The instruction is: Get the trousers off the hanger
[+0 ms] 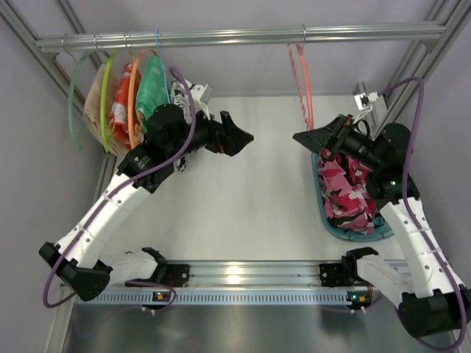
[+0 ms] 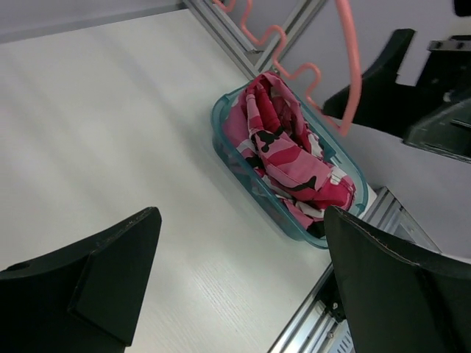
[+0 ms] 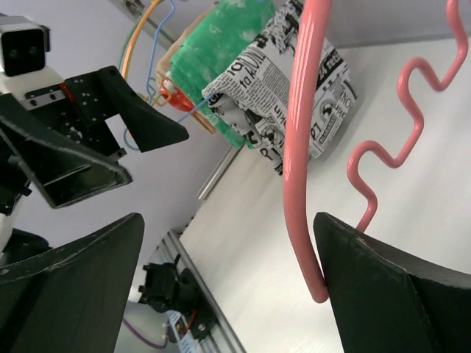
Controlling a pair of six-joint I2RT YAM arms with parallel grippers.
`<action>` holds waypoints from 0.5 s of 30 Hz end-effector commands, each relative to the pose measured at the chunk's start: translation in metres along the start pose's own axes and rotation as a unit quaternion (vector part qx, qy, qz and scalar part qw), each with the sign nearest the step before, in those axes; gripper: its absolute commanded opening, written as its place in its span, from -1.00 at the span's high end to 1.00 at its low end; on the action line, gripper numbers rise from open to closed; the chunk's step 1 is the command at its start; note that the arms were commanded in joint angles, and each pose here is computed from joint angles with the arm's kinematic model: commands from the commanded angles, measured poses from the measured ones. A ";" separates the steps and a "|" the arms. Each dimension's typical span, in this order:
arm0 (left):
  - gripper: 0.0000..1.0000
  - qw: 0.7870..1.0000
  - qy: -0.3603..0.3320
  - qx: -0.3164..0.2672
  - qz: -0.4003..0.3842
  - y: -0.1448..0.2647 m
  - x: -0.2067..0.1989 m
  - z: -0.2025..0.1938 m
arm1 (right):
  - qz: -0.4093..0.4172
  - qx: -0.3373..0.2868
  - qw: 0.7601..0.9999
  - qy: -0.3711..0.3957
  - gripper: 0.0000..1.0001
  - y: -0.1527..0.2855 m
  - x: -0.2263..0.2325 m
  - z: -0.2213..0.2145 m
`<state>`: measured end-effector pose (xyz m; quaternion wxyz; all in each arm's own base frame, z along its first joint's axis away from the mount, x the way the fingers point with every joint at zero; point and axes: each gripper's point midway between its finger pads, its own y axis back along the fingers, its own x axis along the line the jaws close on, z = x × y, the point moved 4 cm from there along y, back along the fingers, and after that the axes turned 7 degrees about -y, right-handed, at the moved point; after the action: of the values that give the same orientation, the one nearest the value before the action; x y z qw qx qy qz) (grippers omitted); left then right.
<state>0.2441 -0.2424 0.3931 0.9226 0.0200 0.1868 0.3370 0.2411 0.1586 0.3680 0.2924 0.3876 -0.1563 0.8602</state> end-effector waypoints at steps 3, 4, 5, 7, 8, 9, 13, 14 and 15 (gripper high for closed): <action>-0.96 0.999 0.024 -0.024 0.039 -0.005 0.025 0.013 | -0.035 -0.049 0.993 0.101 -0.99 0.032 0.020 0.027; -0.96 0.999 0.024 -0.024 0.037 -0.004 0.026 0.017 | -0.041 -0.061 0.991 0.114 -0.99 0.038 0.022 0.031; -0.97 0.999 0.025 -0.018 0.037 -0.003 0.032 0.017 | -0.055 -0.075 0.988 0.123 -0.99 0.041 0.019 0.036; -0.97 0.999 0.022 0.000 0.043 -0.005 0.037 0.016 | -0.070 -0.094 0.984 0.132 -0.99 0.048 0.016 0.044; -0.97 0.999 0.019 0.008 0.042 -0.008 0.039 0.014 | -0.071 -0.097 0.984 0.134 -0.99 0.049 0.016 0.045; -0.97 0.999 0.007 0.007 0.043 -0.008 0.039 0.016 | -0.076 -0.104 0.982 0.138 -0.99 0.052 0.017 0.049; -0.96 0.999 -0.019 0.017 0.046 -0.005 0.040 0.020 | -0.107 -0.117 0.973 0.169 -0.99 0.064 0.012 0.062; -0.97 0.998 -0.020 0.028 0.057 -0.004 0.043 0.017 | -0.119 -0.112 0.967 0.197 -0.99 0.067 0.009 0.063; -0.97 0.997 -0.030 0.028 0.070 -0.003 0.047 0.021 | -0.128 -0.111 0.963 0.208 -0.99 0.071 0.009 0.065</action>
<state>0.2876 -0.2205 0.3704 0.8934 0.0703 0.2130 0.3891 0.2349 0.0874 0.3981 0.4399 0.2489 -0.1591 0.8480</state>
